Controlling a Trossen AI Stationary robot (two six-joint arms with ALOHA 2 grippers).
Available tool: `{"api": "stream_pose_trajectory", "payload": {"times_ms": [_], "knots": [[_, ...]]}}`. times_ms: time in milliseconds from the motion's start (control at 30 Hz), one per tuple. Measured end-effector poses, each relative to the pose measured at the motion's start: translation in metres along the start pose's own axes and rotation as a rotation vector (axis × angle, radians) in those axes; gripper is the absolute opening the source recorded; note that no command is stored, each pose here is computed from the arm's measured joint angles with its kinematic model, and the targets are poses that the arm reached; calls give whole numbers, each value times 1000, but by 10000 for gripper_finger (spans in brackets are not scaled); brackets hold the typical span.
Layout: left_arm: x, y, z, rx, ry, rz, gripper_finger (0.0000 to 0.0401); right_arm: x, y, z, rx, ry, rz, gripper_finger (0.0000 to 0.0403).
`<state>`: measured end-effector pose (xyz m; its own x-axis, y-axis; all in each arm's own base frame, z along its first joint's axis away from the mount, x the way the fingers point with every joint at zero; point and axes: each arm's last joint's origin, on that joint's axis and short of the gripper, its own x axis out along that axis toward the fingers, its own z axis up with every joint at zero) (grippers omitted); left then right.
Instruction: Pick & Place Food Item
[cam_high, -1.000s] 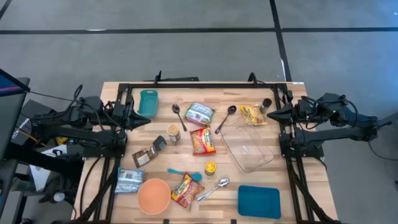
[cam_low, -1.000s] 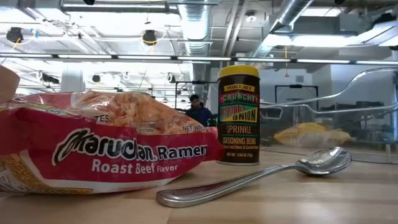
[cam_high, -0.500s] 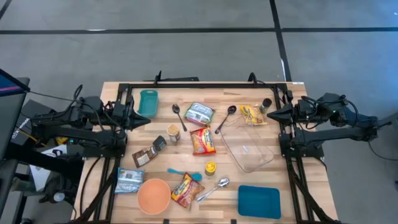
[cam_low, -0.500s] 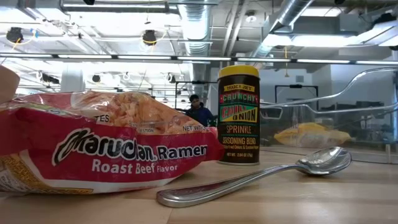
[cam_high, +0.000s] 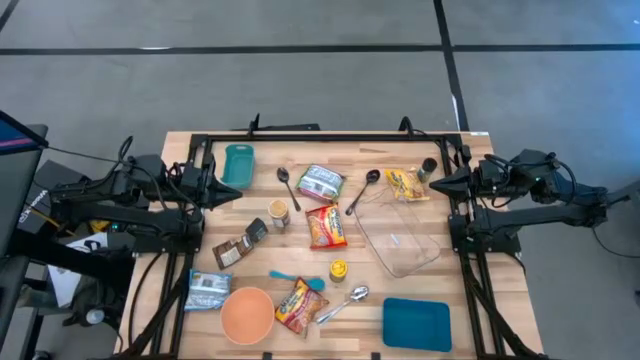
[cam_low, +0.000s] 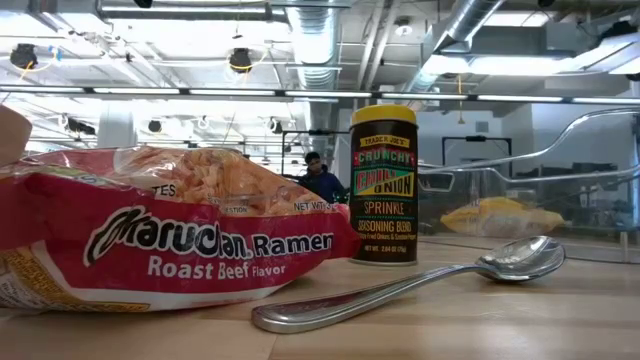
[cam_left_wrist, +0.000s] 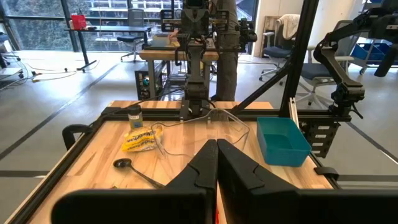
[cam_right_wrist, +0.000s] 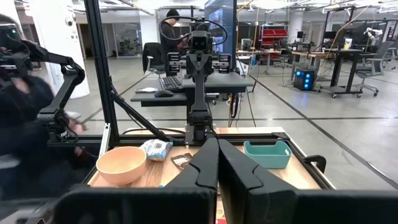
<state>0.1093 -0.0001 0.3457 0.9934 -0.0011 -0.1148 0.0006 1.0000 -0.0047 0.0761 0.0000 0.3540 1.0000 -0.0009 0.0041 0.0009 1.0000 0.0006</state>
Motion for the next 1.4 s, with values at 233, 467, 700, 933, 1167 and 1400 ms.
{"api": "stream_pose_trajectory", "payload": {"times_ms": [233,467,700,933,1167,1400], "knots": [[0,0,0,0,0,0,0,0,0,0,0,0,0,0],[0,0,0,0,-1,0,0,0,0,0,0,-1,0,0],[0,0,0,0,0,0,0,0,0,0,0,0,0,0],[0,0,7,53,-76,1,0,0,0,0,0,0,0,0],[-4,0,26,51,-272,6,0,0,0,0,0,0,-1,0],[-8,0,38,37,-404,5,0,0,0,0,0,0,0,0]]}}
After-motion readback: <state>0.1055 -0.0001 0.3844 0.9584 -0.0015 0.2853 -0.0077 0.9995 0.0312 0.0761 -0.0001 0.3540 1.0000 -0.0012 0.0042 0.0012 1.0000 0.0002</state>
